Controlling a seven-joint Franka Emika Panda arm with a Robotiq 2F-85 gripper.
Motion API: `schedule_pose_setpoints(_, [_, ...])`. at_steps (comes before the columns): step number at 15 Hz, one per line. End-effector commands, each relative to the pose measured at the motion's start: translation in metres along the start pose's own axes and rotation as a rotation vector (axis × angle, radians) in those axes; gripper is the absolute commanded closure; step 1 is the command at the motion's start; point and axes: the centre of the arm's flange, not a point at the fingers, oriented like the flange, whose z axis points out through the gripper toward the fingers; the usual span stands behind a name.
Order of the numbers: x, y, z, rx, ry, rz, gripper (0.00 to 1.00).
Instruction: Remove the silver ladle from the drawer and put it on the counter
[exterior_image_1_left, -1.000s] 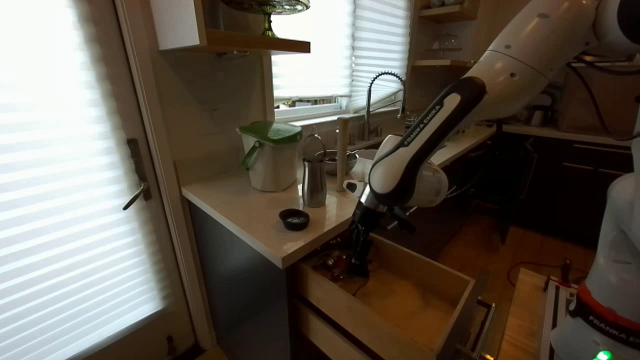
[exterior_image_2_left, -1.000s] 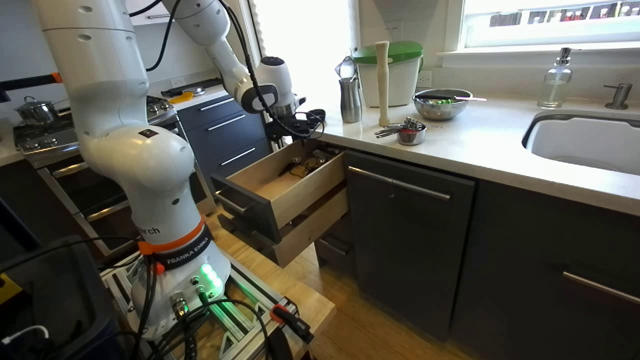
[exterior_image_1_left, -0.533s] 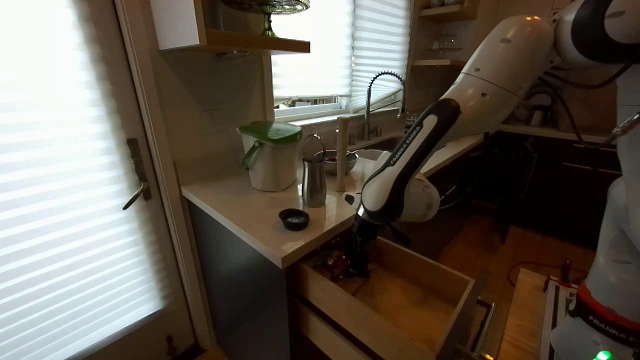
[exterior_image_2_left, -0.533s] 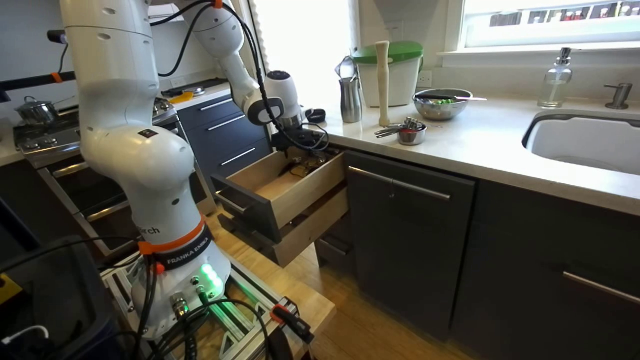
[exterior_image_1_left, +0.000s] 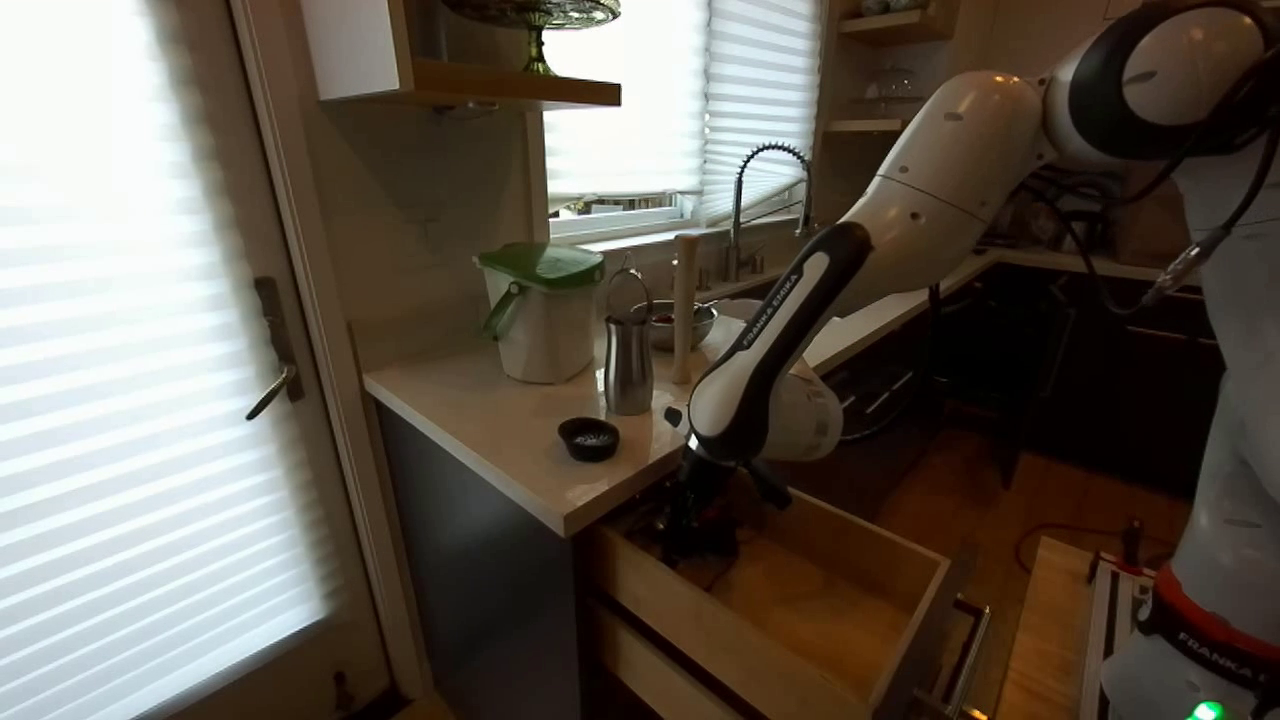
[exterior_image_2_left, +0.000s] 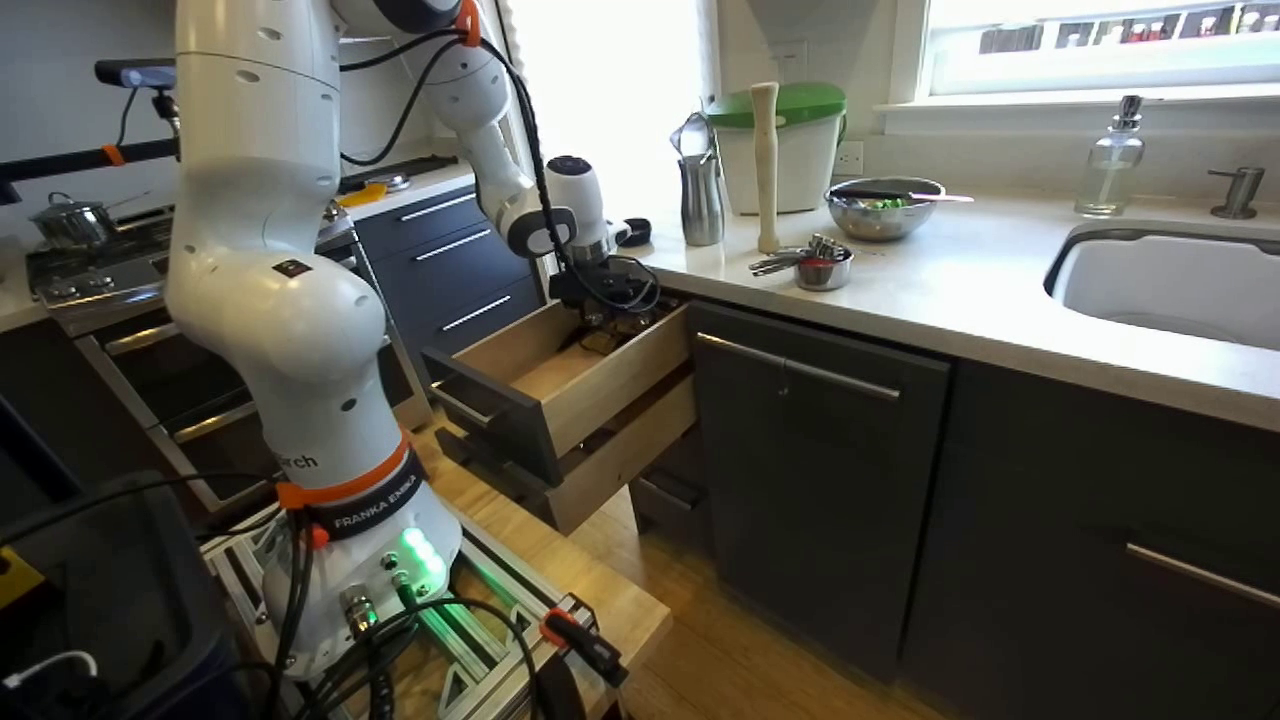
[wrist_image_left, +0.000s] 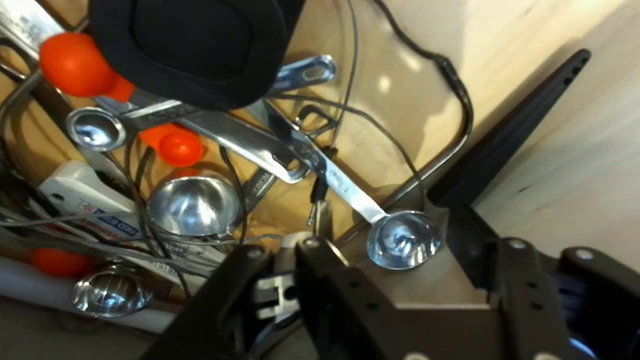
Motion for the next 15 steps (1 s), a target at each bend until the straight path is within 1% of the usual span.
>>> schedule_pose_setpoints(1, [-0.001, 0.007, 0.021, 0.025, 0.020, -0.012, 0.38])
schedule_pose_setpoints(2, [0.000, 0.008, 0.023, 0.017, 0.027, -0.025, 0.38])
schedule_pose_setpoints(3, [0.002, 0.007, 0.025, 0.019, 0.039, -0.038, 0.35])
schedule_pose_setpoints(5, [0.004, 0.007, 0.029, 0.037, 0.035, -0.050, 0.36])
schedule_pose_setpoints(6, [0.004, 0.006, 0.029, 0.044, 0.025, -0.051, 0.45])
schedule_pose_setpoints(7, [0.003, 0.006, 0.031, 0.044, 0.023, -0.054, 0.60])
schedule_pose_setpoints(8, [0.002, 0.007, 0.031, 0.044, 0.021, -0.055, 0.65])
schedule_pose_setpoints(9, [0.001, 0.006, 0.029, 0.043, 0.022, -0.055, 0.75])
schedule_pose_setpoints(11, [0.002, 0.006, 0.023, 0.035, 0.028, -0.058, 0.92])
schedule_pose_setpoints(12, [0.003, 0.006, 0.020, 0.030, 0.033, -0.059, 0.98])
schedule_pose_setpoints(13, [0.004, 0.005, 0.017, 0.027, 0.038, -0.062, 1.00])
schedule_pose_setpoints(15, [0.007, 0.003, 0.010, 0.022, 0.048, -0.072, 0.98])
